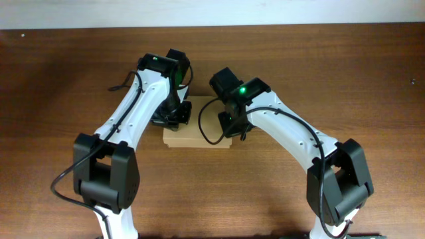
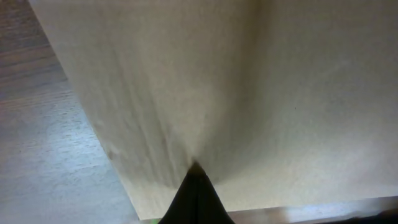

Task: Pack container
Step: 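Press down on the closed lid with both grippers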

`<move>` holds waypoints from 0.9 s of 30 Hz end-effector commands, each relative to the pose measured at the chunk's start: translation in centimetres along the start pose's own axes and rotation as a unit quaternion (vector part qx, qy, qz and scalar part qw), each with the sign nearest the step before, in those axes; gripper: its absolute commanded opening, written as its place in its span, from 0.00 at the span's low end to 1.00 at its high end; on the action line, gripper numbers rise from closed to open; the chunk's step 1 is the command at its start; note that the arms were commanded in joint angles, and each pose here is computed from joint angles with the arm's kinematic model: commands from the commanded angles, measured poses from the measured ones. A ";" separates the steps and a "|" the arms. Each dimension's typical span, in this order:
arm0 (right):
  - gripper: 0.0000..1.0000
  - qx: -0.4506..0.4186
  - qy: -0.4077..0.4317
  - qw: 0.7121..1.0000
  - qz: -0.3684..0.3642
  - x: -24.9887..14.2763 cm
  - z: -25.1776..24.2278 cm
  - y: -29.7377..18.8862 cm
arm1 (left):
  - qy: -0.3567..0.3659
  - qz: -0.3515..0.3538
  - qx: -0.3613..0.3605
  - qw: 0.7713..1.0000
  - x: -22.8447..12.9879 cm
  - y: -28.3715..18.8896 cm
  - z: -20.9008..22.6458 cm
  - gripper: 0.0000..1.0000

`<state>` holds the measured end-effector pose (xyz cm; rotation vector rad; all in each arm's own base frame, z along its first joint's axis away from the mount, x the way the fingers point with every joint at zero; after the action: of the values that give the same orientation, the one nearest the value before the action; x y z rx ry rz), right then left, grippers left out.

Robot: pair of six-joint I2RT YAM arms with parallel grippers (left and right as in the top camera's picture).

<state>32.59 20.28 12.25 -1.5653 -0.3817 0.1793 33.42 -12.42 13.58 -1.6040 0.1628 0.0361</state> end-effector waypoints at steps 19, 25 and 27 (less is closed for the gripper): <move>0.04 0.020 -0.015 0.996 -0.082 3.5 0.6 -6.8 | 0.003 0.023 0.013 1.000 -0.3 2.1 0.6 0.02; 0.04 0.018 -0.016 0.998 -0.061 3.0 0.6 -5.2 | 0.003 0.018 0.012 1.000 -0.1 2.1 0.5 0.01; 0.04 0.028 -0.017 0.998 -0.056 2.7 0.9 -4.2 | 0.003 0.017 0.012 1.000 0.0 2.1 0.5 0.02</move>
<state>34.91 21.91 17.66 -1.5003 -0.4972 0.0992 33.46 -12.44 13.57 -1.6083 0.1532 0.0257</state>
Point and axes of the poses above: each gripper's point midway between its finger pads, its own y axis out along the fingers, its own z axis along the line the jaws close on, x = y × z, the point moved 4 cm from there along -y, back along the fingers, and after that the axes turned 4 degrees about -y, right-handed, at the moved point
